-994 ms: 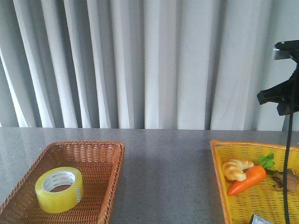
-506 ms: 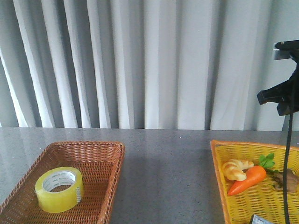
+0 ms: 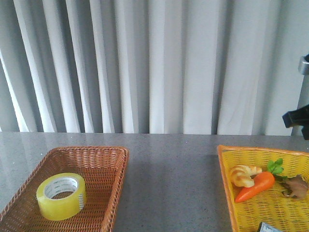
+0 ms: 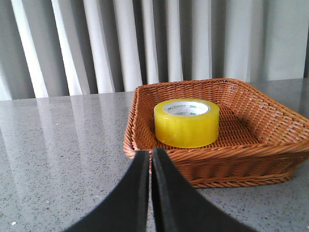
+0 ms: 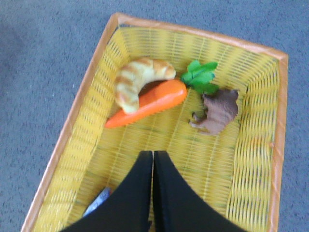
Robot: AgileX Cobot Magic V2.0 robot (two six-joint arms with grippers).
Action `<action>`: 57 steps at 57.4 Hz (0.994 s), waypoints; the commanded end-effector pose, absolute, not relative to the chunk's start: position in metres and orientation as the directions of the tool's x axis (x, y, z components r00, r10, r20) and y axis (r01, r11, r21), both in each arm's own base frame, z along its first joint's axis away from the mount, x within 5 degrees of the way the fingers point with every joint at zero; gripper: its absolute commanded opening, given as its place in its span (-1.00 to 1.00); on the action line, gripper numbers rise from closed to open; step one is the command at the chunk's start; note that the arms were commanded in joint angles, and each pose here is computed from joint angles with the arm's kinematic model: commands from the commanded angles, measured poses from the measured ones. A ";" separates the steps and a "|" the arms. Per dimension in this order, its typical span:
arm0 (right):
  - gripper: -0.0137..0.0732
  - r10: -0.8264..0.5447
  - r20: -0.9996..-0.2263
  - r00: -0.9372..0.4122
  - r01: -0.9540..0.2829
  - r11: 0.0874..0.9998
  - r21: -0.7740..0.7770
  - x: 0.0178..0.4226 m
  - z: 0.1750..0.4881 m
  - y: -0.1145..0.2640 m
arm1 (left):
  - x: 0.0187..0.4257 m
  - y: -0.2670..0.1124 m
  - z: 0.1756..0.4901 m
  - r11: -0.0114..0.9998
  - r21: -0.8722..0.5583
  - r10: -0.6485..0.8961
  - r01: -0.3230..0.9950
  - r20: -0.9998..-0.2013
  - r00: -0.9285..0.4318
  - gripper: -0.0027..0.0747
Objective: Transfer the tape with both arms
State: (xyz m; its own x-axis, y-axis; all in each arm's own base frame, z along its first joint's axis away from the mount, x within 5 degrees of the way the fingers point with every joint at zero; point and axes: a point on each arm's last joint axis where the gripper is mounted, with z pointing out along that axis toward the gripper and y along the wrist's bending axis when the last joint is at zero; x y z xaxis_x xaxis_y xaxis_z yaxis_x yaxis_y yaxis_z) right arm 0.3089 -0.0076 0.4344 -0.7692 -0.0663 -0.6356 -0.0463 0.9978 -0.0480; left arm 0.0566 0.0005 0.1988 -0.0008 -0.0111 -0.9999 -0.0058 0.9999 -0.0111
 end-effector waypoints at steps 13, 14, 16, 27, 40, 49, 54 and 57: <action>-0.70 -0.022 -0.927 -0.374 0.007 1.000 -0.026 0.191 0.400 -0.005 | 0.055 0.000 0.209 1.000 -0.030 -0.030 -0.001 -0.995 0.092 -0.95; -0.70 -0.022 -0.936 -0.352 0.009 1.000 -0.027 0.182 0.394 -0.005 | 0.055 0.000 0.209 1.000 -0.030 -0.030 -0.001 -0.995 0.092 -0.95; -0.70 -0.024 -0.947 -0.321 0.011 1.000 -0.029 0.169 0.384 -0.005 | 0.055 0.000 0.209 1.000 -0.030 -0.030 -0.001 -0.995 0.092 -0.95; -0.70 -0.025 -0.971 -0.238 0.015 0.999 -0.029 0.100 0.322 -0.002 | 0.055 0.000 0.209 1.000 -0.030 -0.030 -0.001 -0.995 0.092 -0.95; -0.70 0.037 -0.985 -0.170 0.005 0.999 0.037 0.057 0.251 0.001 | 0.055 0.000 0.209 1.000 -0.030 -0.030 -0.001 -0.995 0.092 -0.95; -0.70 0.092 -0.986 -0.137 0.003 0.996 0.092 0.054 0.214 0.002 | 0.055 0.000 0.209 1.000 -0.030 -0.030 -0.001 -0.995 0.092 -0.95; -0.70 0.100 -0.986 -0.137 0.008 0.995 0.100 0.054 0.200 0.002 | 0.055 0.000 0.209 1.000 -0.030 -0.030 -0.001 -0.995 0.092 -0.95; -0.70 0.109 -0.985 -0.133 0.012 0.994 0.108 0.055 0.195 0.001 | 0.055 0.000 0.209 1.000 -0.030 -0.030 -0.001 -0.995 0.092 -0.95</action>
